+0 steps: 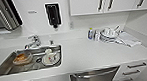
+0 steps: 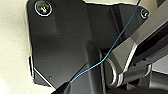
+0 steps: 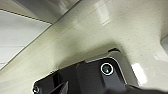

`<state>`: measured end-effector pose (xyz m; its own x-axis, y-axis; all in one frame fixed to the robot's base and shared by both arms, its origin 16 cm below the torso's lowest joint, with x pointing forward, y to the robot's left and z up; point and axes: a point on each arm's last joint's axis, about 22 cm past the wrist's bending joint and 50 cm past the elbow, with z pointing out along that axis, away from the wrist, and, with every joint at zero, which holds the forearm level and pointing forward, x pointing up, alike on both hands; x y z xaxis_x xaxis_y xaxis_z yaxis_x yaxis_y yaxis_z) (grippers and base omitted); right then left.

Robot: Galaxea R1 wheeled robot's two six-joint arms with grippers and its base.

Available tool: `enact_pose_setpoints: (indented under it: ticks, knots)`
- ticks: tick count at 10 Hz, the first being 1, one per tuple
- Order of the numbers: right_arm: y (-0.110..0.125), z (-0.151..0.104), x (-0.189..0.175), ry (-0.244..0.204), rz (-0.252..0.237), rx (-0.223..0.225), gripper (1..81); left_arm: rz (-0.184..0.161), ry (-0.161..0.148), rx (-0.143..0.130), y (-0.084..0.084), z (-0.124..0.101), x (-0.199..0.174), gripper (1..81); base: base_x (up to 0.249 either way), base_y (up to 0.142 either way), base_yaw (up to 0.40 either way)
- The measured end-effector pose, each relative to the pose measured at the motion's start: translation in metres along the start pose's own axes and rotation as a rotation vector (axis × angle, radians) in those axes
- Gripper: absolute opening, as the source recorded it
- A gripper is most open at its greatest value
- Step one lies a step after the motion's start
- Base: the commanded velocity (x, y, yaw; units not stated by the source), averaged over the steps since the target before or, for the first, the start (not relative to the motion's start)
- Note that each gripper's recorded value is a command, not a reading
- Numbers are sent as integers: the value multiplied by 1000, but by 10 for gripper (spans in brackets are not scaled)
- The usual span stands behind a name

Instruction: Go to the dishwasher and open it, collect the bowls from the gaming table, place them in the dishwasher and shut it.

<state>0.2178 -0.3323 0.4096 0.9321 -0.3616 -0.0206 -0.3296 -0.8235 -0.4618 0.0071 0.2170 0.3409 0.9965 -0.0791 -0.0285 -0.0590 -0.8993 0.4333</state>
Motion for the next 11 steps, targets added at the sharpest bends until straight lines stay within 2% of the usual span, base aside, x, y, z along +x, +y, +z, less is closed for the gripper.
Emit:
enact_pose_setpoints:
  ticks: [1,2,5,9,11]
  knots:
    - [19,6,-17,-14,-10,-41,811,-3,2,-2,4,3,0,811,0,0,0]
    - [28,17,-31,-24,-24,-67,811,-4,12,-11,8,4,3,811,0,0,0]
    - [40,45,-70,-48,-71,-119,811,-6,18,-2,3,3,7,811,0,0,0]
    - [21,86,-144,-112,-112,-144,811,-20,17,9,0,3,8,811,0,0,0]
    - [6,96,-178,-146,-124,-131,811,-25,17,13,-2,3,9,811,0,0,0]
